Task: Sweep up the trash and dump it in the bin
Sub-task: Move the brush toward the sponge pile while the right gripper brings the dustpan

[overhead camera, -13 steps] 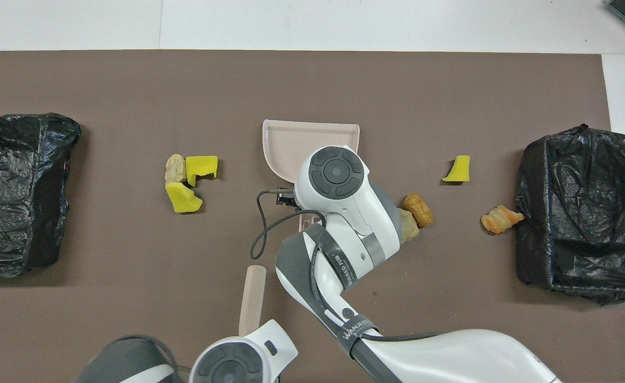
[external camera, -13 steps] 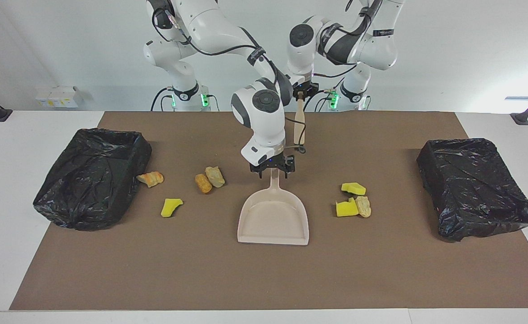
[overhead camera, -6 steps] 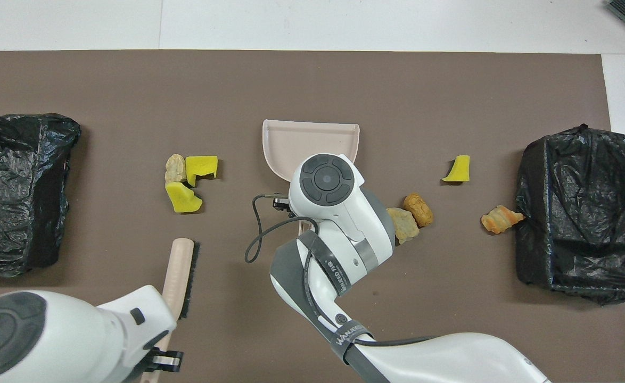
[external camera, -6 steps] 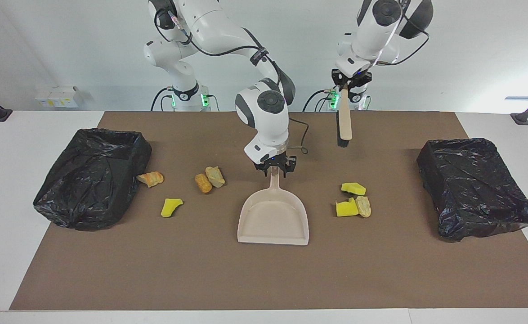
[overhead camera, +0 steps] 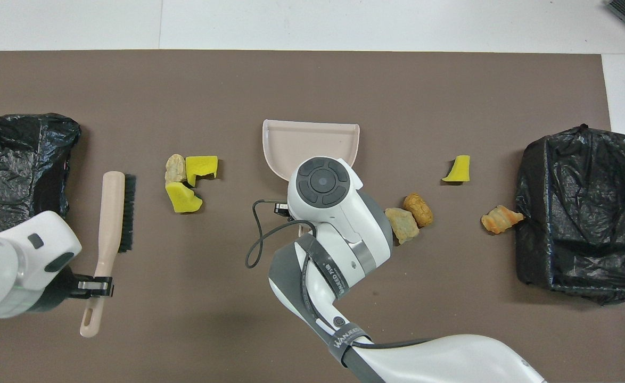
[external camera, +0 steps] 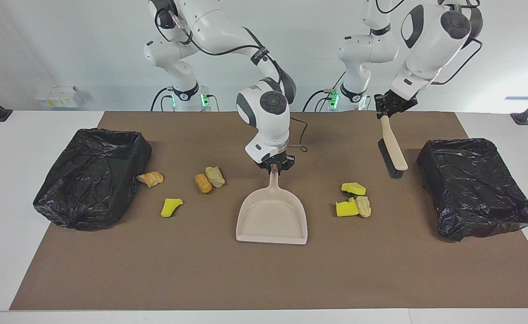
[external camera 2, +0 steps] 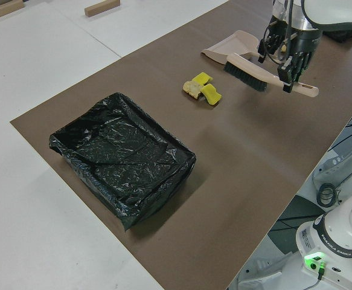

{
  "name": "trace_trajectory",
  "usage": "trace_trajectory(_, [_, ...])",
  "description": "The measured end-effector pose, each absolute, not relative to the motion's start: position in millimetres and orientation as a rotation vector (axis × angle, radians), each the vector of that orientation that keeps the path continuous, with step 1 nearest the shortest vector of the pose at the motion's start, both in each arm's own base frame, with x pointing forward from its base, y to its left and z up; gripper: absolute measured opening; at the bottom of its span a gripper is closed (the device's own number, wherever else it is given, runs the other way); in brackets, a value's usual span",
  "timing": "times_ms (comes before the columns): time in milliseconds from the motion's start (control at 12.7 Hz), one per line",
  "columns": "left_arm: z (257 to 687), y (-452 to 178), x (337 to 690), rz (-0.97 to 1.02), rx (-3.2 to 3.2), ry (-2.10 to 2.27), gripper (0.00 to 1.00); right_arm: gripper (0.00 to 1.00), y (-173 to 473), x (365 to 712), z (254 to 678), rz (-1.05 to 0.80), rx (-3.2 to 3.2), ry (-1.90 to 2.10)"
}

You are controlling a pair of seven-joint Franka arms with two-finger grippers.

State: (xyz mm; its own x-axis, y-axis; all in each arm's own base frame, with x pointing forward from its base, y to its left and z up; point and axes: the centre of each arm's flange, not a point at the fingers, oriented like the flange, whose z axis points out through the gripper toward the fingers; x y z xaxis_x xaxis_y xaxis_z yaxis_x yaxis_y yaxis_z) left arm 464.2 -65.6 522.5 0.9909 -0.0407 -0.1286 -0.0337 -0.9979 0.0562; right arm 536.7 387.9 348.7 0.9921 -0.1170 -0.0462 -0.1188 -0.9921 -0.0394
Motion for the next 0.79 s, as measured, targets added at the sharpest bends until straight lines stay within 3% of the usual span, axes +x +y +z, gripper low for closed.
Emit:
trace_trajectory(314, [484,-46,522,-0.146,3.083,0.019,0.26,0.31,374,537,396,0.034,-3.081,0.039])
trace_trajectory(550, [459,-41,529,-0.211,3.08,0.041,0.26,0.31,342,541,433,0.035,-3.068,-0.272])
trace_trajectory(786, [436,-42,522,-0.261,3.081,0.086,0.26,0.31,308,550,432,0.119,-3.016,-0.688])
